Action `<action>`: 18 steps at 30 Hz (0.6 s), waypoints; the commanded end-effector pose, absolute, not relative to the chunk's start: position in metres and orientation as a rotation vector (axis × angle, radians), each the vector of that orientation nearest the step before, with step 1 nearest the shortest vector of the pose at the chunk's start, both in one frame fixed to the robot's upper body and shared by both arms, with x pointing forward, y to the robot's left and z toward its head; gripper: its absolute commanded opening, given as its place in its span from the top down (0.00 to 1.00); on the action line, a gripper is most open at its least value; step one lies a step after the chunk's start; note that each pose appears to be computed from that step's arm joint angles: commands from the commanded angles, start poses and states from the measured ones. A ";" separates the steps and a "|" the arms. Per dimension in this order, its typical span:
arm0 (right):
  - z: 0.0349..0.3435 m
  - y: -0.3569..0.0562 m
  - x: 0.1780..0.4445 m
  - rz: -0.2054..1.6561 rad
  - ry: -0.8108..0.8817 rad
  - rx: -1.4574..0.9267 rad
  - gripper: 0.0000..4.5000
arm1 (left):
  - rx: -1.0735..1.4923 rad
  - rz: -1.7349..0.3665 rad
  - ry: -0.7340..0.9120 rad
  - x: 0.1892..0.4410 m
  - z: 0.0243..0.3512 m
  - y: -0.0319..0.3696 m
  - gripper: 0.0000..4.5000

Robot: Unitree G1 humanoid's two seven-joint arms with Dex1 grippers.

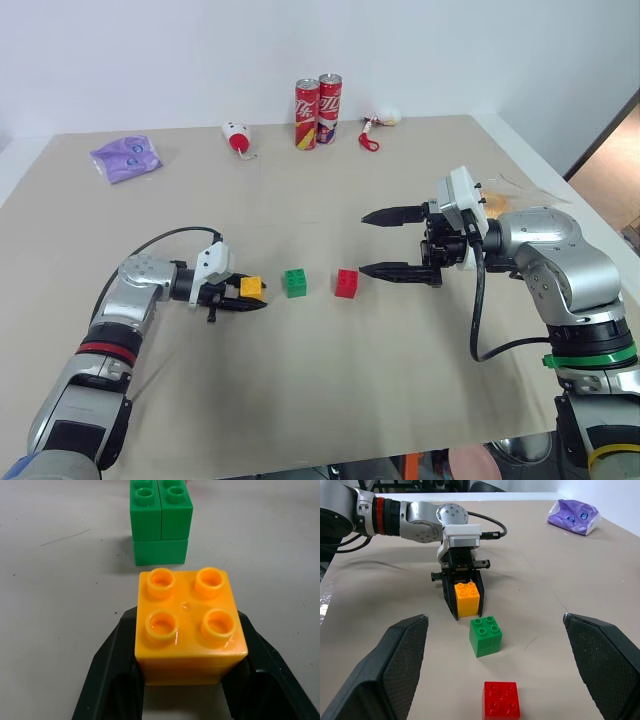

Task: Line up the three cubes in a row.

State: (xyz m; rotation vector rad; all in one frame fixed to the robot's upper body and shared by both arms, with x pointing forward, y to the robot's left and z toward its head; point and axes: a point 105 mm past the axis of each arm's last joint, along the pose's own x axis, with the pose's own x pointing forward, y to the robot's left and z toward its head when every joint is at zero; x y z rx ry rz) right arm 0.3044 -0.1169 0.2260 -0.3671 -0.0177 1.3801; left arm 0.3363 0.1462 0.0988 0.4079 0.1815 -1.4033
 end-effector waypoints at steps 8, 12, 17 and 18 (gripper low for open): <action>0.239 -0.113 0.305 1.400 -0.071 -0.393 0.00 | 0.394 -1.297 0.193 0.344 0.101 0.164 0.02; 0.240 -0.112 0.306 1.409 -0.073 -0.394 0.00 | 0.421 -1.277 0.201 0.342 0.101 0.172 0.02; 0.241 -0.110 0.306 1.425 -0.078 -0.397 0.00 | 0.443 -1.215 0.214 0.341 0.106 0.193 0.02; 0.242 -0.110 0.306 1.429 -0.079 -0.397 0.00 | 0.442 -1.206 0.221 0.340 0.107 0.198 0.02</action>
